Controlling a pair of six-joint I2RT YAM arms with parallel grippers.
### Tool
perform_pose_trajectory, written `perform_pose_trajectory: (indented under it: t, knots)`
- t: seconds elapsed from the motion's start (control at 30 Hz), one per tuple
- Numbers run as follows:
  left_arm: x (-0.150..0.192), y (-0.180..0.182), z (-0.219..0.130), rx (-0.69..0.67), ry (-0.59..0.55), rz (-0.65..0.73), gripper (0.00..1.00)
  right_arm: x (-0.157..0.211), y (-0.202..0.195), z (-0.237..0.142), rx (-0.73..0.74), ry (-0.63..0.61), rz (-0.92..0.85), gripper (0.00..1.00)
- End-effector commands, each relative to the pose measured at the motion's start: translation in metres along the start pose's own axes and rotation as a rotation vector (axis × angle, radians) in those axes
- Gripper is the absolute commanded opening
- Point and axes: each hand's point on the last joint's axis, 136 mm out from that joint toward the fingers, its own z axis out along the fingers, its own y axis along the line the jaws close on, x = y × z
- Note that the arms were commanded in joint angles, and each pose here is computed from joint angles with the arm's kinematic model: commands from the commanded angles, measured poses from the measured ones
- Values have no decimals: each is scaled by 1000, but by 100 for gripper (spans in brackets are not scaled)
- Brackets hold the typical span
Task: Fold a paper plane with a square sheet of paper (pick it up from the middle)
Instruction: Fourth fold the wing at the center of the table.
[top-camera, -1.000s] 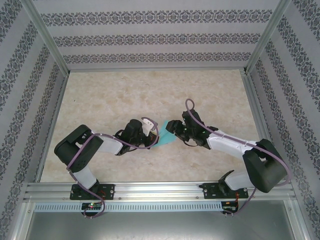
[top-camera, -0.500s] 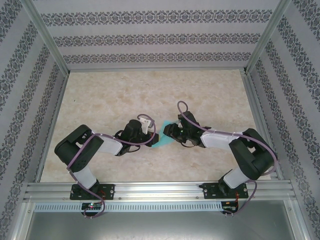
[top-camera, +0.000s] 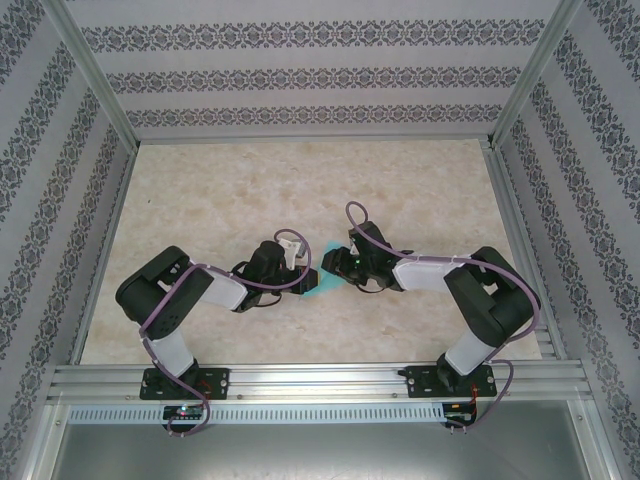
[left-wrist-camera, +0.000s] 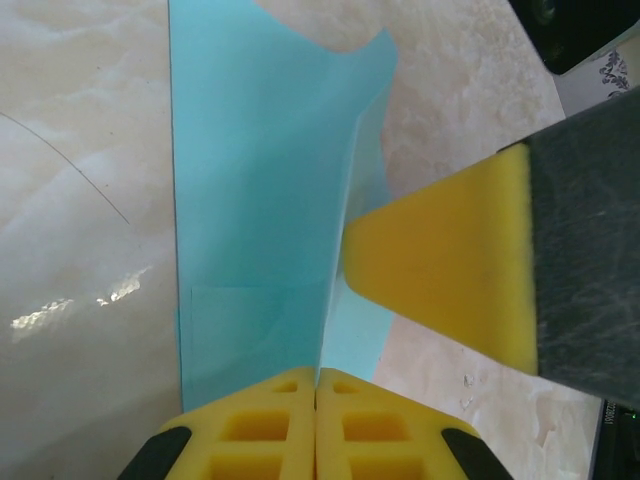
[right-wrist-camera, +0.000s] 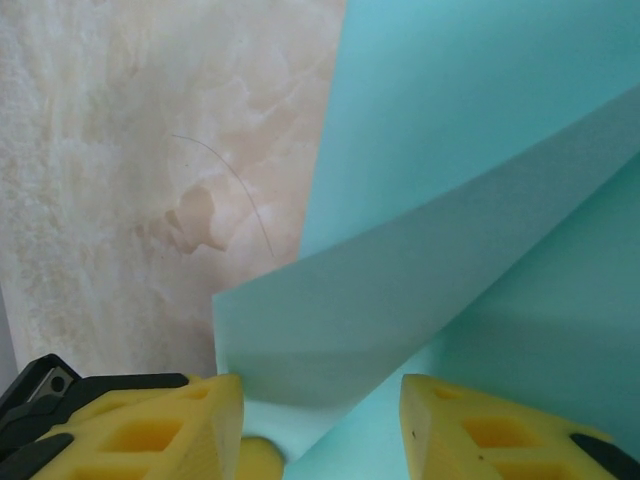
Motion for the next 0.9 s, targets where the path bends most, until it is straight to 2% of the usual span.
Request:
perform_pose_trajectory:
  t: [0.0,0.17,0.37,0.53,0.87]
  knots:
    - [-7,-4,2,28,-25,-27,7,-5,11,1,-34,-17,-26,45]
    - [-9,1,0,28,-44,-72,7,-7,11,-5,-36,-39,-28,46]
    - [-12,-1,-1,37,-49,-84,7,-2,-2,4,29,-2,-8,43]
    - [-11,0,-2,38,-47,-84,8,1,-10,9,74,15,4,43]
    - [-2,-10,4,86,49,-51,26,5,-26,14,149,40,42,48]
